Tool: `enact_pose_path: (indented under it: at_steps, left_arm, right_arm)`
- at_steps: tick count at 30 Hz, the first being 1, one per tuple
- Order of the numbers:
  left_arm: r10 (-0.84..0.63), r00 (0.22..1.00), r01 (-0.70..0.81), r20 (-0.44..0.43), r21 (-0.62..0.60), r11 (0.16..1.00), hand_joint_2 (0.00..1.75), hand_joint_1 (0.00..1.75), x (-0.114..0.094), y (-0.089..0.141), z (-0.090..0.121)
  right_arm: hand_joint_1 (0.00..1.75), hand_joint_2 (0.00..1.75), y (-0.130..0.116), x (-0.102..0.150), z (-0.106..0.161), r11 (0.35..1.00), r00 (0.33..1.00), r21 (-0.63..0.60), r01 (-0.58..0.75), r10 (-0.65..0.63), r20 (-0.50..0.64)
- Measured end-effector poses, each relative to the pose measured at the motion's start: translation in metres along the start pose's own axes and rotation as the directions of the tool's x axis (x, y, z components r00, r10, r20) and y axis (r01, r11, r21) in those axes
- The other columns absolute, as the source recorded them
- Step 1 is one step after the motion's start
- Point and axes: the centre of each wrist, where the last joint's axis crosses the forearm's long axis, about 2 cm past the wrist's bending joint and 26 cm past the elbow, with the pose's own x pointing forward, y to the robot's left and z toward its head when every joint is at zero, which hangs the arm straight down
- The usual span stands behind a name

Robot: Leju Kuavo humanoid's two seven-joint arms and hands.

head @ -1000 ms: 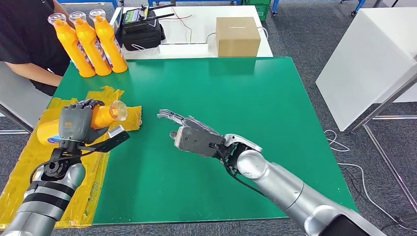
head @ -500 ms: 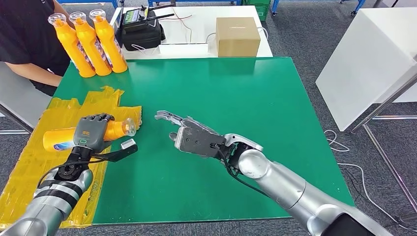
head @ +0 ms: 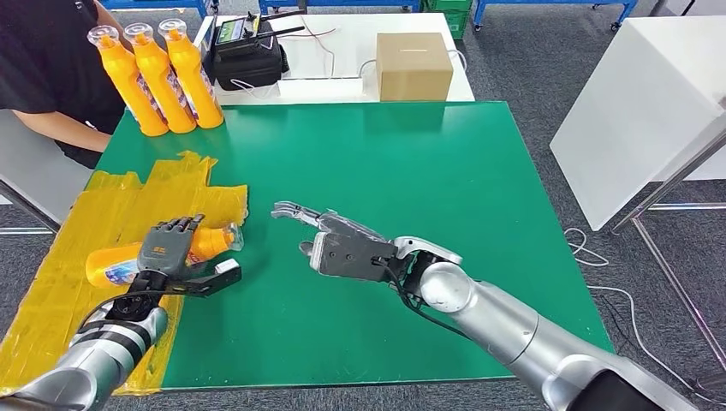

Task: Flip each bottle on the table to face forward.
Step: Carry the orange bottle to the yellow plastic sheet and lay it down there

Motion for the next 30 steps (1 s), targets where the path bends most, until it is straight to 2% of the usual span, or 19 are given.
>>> enact_pose_path:
  at_steps: [7,13,16,19,21,24,28,30]
  left_arm:
    - [-0.032,0.999,0.031,-0.012,-0.04,0.999,0.0,0.0,-0.006,-0.003,0.001]
    - [-0.038,0.999,0.038,0.0,0.057,0.998,0.0,0.0,-0.008,-0.007,0.008]
    - [0.016,0.997,-0.027,0.073,0.151,0.988,0.0,0.0,-0.004,-0.003,0.014]
    - [0.09,0.978,-0.145,0.187,0.306,0.941,0.0,0.0,-0.007,0.019,0.011]
    - [0.124,0.979,-0.179,0.164,0.386,0.905,0.0,0.0,-0.016,0.03,0.01]
    - [0.167,0.983,-0.185,0.08,0.461,0.868,0.0,0.0,-0.029,0.04,0.013]
    - [0.198,0.98,-0.179,0.017,0.509,0.842,0.0,0.0,-0.038,0.045,0.018]
    - [0.203,0.979,-0.182,0.018,0.527,0.83,0.0,0.0,-0.04,0.047,0.02]
  right_arm:
    - [0.0,0.0,0.0,-0.002,0.002,1.0,1.0,0.009,-0.007,0.007,-0.008]
    - [0.0,0.0,0.0,-0.003,0.002,1.0,1.0,0.011,-0.005,0.005,-0.009]
    - [0.0,0.0,-0.001,-0.005,0.004,1.0,1.0,0.004,0.002,-0.002,-0.011]
    - [0.0,0.0,-0.001,-0.009,0.008,1.0,1.0,-0.005,0.011,-0.011,-0.013]
    - [0.0,0.0,0.0,-0.01,0.009,1.0,1.0,-0.007,0.013,-0.013,-0.013]
    - [0.0,0.0,0.0,-0.012,0.011,1.0,1.0,-0.009,0.015,-0.015,-0.017]
    - [0.0,0.0,0.0,-0.014,0.012,1.0,1.0,-0.009,0.016,-0.017,-0.021]
    - [0.0,0.0,0.0,-0.014,0.012,1.0,1.0,-0.011,0.016,-0.017,-0.022]
